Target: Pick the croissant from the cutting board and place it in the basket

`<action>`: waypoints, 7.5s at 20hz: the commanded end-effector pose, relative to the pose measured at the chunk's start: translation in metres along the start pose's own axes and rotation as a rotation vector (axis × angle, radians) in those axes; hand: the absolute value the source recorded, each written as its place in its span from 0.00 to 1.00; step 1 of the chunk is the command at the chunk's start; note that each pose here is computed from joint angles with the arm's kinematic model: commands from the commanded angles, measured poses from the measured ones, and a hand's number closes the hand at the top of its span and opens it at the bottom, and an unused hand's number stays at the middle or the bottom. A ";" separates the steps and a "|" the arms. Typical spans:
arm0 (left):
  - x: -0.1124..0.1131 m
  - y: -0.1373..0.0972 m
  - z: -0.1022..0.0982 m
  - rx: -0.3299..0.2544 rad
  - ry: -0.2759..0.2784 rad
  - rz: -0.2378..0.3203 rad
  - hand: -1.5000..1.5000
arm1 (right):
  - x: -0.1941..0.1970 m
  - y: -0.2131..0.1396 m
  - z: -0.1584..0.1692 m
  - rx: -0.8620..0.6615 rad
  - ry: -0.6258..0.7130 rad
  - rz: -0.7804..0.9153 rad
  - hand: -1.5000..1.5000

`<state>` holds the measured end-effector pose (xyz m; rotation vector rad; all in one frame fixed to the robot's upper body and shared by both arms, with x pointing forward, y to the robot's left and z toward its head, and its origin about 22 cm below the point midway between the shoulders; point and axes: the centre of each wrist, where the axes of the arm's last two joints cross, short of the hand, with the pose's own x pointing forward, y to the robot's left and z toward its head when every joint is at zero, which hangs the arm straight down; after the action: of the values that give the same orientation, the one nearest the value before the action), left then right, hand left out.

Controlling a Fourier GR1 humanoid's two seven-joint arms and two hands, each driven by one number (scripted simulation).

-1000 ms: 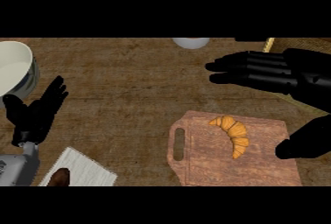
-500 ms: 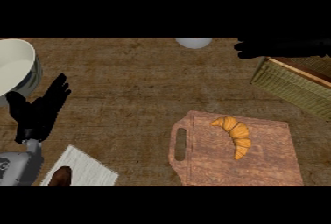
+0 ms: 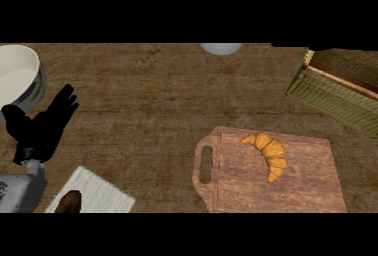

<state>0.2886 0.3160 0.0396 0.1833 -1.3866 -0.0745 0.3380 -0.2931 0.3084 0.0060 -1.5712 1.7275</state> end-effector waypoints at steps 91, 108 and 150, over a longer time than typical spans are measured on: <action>0.000 0.001 0.000 0.026 0.025 0.007 0.50 | -0.032 0.236 -0.200 -0.594 0.589 -0.421 1.00; 0.001 0.003 -0.008 0.025 0.005 -0.010 0.50 | 0.178 0.083 -0.188 -1.162 0.730 -0.259 1.00; 0.003 0.008 -0.003 0.002 -0.022 -0.015 0.50 | -0.061 0.002 -0.037 -1.600 1.246 -0.063 1.00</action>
<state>0.2902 0.3188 0.0374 0.1953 -1.3888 -0.0791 0.3940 -0.2775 0.2784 -1.2968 -1.4234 0.0240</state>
